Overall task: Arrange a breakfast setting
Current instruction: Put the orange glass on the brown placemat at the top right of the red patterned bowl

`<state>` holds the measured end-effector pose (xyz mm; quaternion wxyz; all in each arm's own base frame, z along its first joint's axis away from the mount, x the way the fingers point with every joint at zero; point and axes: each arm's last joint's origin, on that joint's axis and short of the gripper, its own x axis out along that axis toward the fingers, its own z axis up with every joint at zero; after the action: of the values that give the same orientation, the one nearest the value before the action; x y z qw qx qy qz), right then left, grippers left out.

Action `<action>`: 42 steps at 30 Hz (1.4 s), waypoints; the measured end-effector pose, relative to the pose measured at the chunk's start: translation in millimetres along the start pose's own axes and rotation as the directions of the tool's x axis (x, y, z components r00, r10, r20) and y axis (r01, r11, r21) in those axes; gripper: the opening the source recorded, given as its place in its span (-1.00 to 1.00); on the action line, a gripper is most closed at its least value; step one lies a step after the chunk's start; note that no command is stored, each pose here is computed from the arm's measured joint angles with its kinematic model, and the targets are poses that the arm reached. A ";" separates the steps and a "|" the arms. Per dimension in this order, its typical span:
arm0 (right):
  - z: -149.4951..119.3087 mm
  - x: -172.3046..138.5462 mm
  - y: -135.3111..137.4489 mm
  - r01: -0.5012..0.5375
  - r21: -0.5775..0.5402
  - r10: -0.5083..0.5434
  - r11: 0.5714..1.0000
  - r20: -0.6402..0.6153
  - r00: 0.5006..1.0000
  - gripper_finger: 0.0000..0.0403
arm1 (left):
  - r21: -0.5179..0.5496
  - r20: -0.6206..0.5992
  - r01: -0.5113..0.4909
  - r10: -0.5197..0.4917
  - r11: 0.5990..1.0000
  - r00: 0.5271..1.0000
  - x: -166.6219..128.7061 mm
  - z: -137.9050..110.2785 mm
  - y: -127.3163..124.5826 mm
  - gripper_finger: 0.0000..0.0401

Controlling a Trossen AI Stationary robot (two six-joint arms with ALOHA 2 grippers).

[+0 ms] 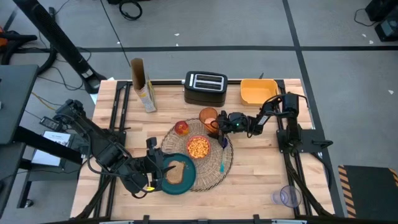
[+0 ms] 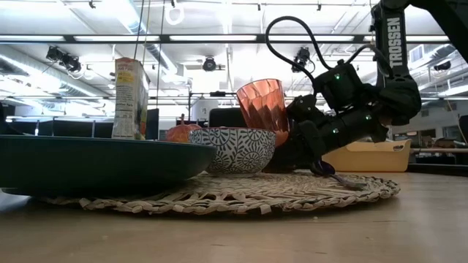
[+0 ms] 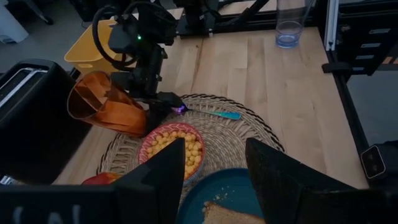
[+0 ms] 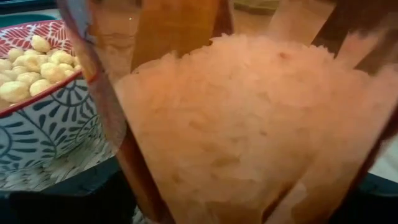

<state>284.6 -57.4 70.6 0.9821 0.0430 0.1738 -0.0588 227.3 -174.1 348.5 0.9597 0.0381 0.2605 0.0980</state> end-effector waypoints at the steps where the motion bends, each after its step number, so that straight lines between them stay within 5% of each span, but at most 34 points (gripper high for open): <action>1: -0.1 0.0 0.0 -0.001 0.000 0.001 1.000 -0.001 1.000 0.85 | 0.000 0.000 0.000 0.000 1.000 1.000 0.0 0.0 0.0 -0.11; 18: 3.2 -1.9 0.6 -0.007 0.000 0.007 1.000 -0.001 1.000 0.91 | 0.003 -0.004 -0.002 0.002 1.000 1.000 0.0 -0.5 0.2 -0.11; 42: 14.5 -62.0 19.7 0.052 0.002 -0.052 0.999 0.013 0.999 0.90 | -0.002 0.001 -0.014 0.014 1.000 1.000 0.3 -0.3 0.9 -0.11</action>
<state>234.2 -33.2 106.9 0.9813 0.0391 0.1682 -0.0847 227.3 -173.2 348.2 0.9592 0.0388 0.2597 0.1051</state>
